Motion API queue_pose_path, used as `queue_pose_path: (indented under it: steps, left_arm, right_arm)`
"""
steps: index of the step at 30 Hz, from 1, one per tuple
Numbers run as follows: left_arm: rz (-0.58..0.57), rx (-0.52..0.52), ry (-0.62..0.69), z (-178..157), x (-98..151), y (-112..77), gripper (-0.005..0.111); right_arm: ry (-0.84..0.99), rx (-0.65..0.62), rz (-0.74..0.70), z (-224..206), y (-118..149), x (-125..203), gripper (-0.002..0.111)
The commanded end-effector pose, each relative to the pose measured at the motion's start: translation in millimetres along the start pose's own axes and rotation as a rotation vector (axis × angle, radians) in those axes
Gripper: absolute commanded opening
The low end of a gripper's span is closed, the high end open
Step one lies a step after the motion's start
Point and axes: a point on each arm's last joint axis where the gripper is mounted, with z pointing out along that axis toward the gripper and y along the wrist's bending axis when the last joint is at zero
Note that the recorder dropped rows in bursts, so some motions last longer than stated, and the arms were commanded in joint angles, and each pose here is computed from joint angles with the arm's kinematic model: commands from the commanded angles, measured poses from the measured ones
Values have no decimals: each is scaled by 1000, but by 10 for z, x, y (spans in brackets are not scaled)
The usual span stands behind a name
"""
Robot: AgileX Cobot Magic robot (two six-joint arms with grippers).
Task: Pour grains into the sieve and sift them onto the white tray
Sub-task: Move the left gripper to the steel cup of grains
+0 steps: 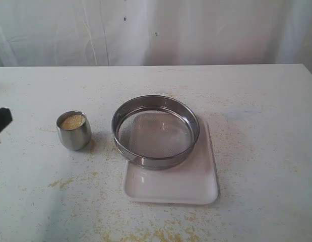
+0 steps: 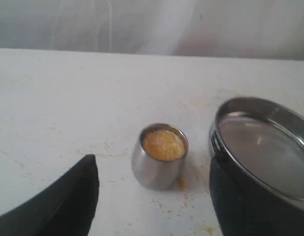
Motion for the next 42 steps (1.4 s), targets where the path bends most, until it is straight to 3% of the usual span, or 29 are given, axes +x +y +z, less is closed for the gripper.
queue_pose_path:
  steps: [1,5,8,16,25,35,42]
  left_arm:
    - [-17,40,40,319,78,22,67]
    - [45,30,35,465,237,76,68]
    - [122,64,-34,446,363,37,68]
    - [270,139,-9,427,651,-75,68]
    - [257,153,-2,645,819,-84,69]
    - [184,75,15,1071,876,0,74]
    - [210,125,47,1219,941,-35,74]
  right_arm:
    - [-8,6,2,0,-8,12,0]
    - [-8,7,0,0,-8,12,0]
    - [-8,7,0,0,-8,12,0]
    - [-8,6,1,0,-8,12,0]
    - [-8,6,1,0,-8,12,0]
    - [-8,6,1,0,-8,12,0]
    - [-8,6,1,0,-8,12,0]
